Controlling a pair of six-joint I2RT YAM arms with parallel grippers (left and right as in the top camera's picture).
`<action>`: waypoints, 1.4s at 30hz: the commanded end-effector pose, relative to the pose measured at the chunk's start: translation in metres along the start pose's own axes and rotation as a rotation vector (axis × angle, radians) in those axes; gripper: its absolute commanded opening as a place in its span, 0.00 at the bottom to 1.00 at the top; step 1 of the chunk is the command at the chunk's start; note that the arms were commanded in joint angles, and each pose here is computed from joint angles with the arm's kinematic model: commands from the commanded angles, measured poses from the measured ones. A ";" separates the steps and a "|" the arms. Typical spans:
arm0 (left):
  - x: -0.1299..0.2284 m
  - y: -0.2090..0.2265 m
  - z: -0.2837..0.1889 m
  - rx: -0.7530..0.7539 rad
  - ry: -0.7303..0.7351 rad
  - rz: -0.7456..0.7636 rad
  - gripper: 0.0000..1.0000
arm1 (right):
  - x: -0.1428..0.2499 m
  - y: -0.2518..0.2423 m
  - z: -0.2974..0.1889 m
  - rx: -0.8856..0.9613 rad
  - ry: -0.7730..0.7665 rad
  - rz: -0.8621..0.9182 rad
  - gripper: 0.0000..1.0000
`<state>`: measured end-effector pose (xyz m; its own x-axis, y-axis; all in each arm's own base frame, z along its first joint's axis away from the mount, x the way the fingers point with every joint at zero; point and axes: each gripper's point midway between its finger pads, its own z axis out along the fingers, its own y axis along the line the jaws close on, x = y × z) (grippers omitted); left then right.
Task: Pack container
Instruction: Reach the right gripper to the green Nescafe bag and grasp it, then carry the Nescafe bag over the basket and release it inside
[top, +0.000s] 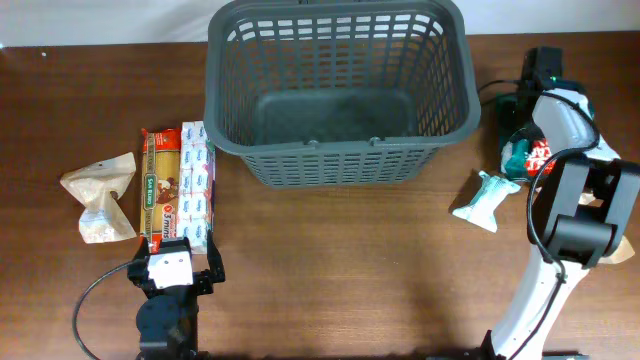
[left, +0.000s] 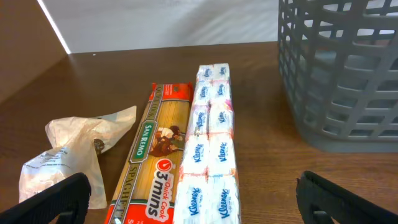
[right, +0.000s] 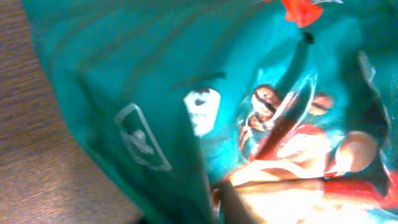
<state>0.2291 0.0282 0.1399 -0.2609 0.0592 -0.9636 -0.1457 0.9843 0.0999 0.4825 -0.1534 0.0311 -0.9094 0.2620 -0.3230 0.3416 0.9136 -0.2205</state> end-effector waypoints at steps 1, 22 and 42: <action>0.001 0.001 0.000 -0.005 0.000 -0.005 0.99 | 0.035 0.006 0.029 -0.001 0.131 0.008 0.03; 0.001 0.001 0.000 -0.005 0.000 -0.005 0.99 | -0.095 -0.068 -0.370 -0.026 -0.611 0.096 0.04; 0.001 0.001 0.000 -0.005 0.000 -0.005 0.99 | -0.008 0.225 -0.454 -0.416 -0.736 -0.614 0.03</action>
<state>0.2291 0.0282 0.1399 -0.2609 0.0592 -0.9636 -0.1457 0.9843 0.0999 0.4476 0.1881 0.4211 -0.4606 -0.3594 -0.8116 -0.3675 0.9095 -0.1942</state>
